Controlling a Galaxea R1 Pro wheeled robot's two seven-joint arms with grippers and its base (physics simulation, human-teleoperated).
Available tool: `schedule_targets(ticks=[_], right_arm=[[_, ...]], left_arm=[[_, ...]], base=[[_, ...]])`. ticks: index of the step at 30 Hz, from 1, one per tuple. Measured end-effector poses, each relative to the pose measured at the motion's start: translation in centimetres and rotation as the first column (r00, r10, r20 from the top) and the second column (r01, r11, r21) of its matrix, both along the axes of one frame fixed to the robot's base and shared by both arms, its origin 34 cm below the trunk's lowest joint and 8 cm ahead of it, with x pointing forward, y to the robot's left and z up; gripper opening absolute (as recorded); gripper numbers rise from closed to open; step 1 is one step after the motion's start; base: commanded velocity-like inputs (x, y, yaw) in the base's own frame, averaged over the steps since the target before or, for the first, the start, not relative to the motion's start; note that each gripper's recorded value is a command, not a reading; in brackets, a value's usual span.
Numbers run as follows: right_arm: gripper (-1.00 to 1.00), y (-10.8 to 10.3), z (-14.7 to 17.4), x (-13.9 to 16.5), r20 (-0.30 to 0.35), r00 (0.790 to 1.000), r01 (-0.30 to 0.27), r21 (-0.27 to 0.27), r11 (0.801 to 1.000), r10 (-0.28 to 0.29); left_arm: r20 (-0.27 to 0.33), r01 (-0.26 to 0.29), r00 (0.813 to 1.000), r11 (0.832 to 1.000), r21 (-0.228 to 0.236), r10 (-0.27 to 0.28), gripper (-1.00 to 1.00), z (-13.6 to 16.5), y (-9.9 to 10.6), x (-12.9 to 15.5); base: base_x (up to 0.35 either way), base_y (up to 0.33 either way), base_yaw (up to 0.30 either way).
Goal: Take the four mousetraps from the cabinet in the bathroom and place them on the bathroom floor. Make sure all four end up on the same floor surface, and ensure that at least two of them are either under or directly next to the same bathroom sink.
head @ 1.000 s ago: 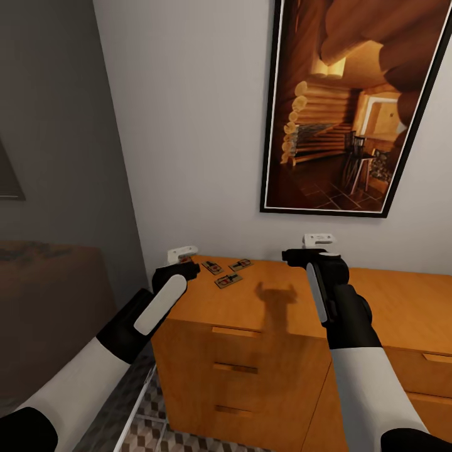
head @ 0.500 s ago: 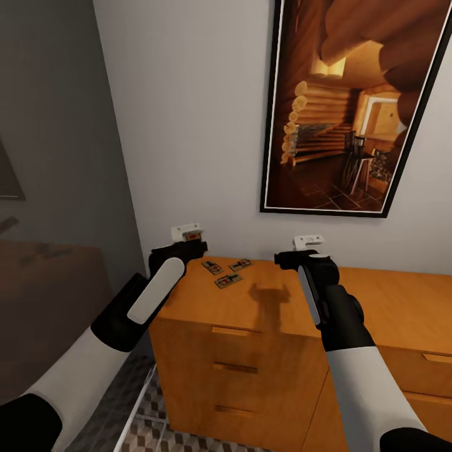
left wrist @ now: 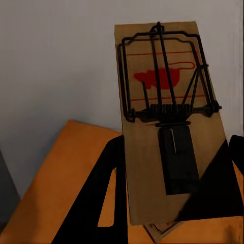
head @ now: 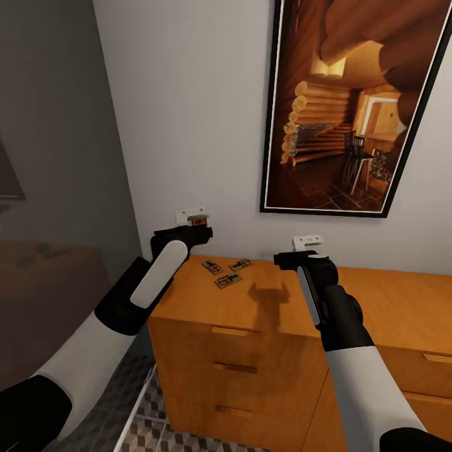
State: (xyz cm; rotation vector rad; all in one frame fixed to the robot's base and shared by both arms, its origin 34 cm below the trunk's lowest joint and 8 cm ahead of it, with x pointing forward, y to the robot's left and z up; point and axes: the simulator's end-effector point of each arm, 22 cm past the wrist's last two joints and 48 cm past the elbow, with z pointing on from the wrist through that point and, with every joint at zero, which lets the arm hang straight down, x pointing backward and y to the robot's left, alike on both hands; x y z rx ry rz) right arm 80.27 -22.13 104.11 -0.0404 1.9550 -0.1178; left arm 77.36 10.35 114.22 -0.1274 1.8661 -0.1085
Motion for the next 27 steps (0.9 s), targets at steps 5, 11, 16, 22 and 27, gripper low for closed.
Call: schedule_targets(ticks=[5,11,16,22,27], right_arm=[[1.00,0.0,0.0,0.0,0.002,1.000,0.000,-0.001,1.000,0.000],[1.00,0.1,0.0,0.0,0.002,1.000,-0.001,-0.001,1.000,0.001],[1.00,0.3,0.0,0.0,0.002,1.000,-0.006,-0.004,1.000,0.006],[1.00,0.4,0.0,0.0,0.003,1.000,-0.007,-0.006,1.000,0.007],[1.00,0.2,0.4,-0.1,0.008,1.000,0.001,-0.018,1.000,-0.001]], left_arm=[[0.030,0.021,0.999,1.000,-0.013,-0.021,-1.00,2.1,-1.4,-0.1],[0.036,0.033,0.999,0.999,-0.019,-0.032,-1.00,2.6,-1.9,-0.3],[0.036,0.044,0.998,0.999,-0.026,-0.043,-1.00,2.7,-2.5,-0.4],[0.031,0.046,0.998,0.999,-0.027,-0.045,-1.00,2.5,-2.7,-0.5],[0.028,0.032,0.999,0.999,-0.020,-0.031,-1.00,2.2,-2.0,-0.3]], base=[[0.000,0.000,0.000],[0.000,0.000,0.000],[0.000,0.000,0.000],[0.000,0.000,0.000],[0.000,0.000,0.000]])
